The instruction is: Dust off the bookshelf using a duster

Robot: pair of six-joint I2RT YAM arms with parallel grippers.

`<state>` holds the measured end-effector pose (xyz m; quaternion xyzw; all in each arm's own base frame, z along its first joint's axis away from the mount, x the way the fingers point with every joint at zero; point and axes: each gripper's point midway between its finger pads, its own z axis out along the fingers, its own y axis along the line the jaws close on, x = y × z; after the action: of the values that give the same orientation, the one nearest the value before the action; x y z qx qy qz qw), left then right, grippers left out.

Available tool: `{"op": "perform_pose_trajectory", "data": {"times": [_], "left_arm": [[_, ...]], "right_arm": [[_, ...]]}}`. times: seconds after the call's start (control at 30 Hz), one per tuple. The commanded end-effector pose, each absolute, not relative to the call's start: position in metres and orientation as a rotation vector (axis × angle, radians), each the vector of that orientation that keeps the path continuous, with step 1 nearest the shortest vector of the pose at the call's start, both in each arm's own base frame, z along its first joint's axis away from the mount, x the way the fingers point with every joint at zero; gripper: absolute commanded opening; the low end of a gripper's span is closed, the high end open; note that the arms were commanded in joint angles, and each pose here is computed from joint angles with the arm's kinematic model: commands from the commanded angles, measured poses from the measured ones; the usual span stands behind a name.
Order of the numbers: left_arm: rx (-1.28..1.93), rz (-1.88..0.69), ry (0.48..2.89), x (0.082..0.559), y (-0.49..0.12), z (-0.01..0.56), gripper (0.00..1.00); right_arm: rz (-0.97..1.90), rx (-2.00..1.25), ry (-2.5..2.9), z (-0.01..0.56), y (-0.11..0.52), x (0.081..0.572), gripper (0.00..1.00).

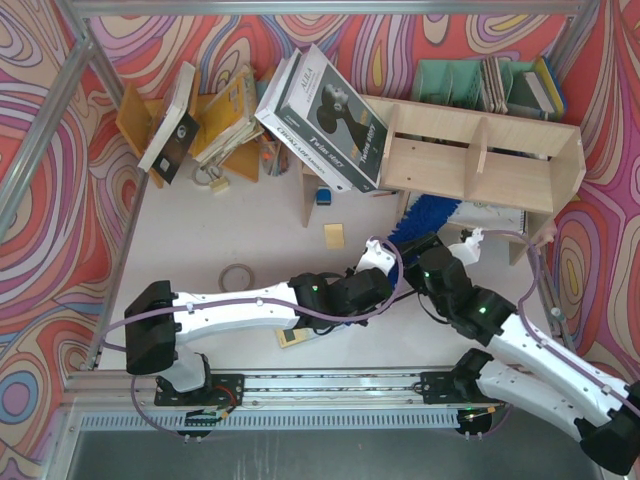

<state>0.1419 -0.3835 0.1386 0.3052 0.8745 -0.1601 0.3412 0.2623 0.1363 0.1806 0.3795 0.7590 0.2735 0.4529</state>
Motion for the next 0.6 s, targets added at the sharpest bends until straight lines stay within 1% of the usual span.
{"op": "perform_pose_trajectory", "data": {"times": [0.0,0.13,0.4,0.57], "left_arm": [[0.758,-0.481,2.216,0.147,-0.390,0.168,0.00],[0.715,-0.488,2.188,0.152,-0.391,0.176,0.00],[0.634,-0.533,2.093,0.157,-0.403,0.196,0.00],[0.630,-0.536,2.051,0.157,-0.417,0.202,0.00]], "right_arm": [[0.543,0.896,1.775,0.220,0.104,0.259,0.67],[0.444,0.828,1.694,0.251,0.074,0.249,0.74],[0.202,0.651,1.523,0.344,0.016,0.226,0.75],[0.057,0.588,1.478,0.383,-0.009,0.215,0.76]]}}
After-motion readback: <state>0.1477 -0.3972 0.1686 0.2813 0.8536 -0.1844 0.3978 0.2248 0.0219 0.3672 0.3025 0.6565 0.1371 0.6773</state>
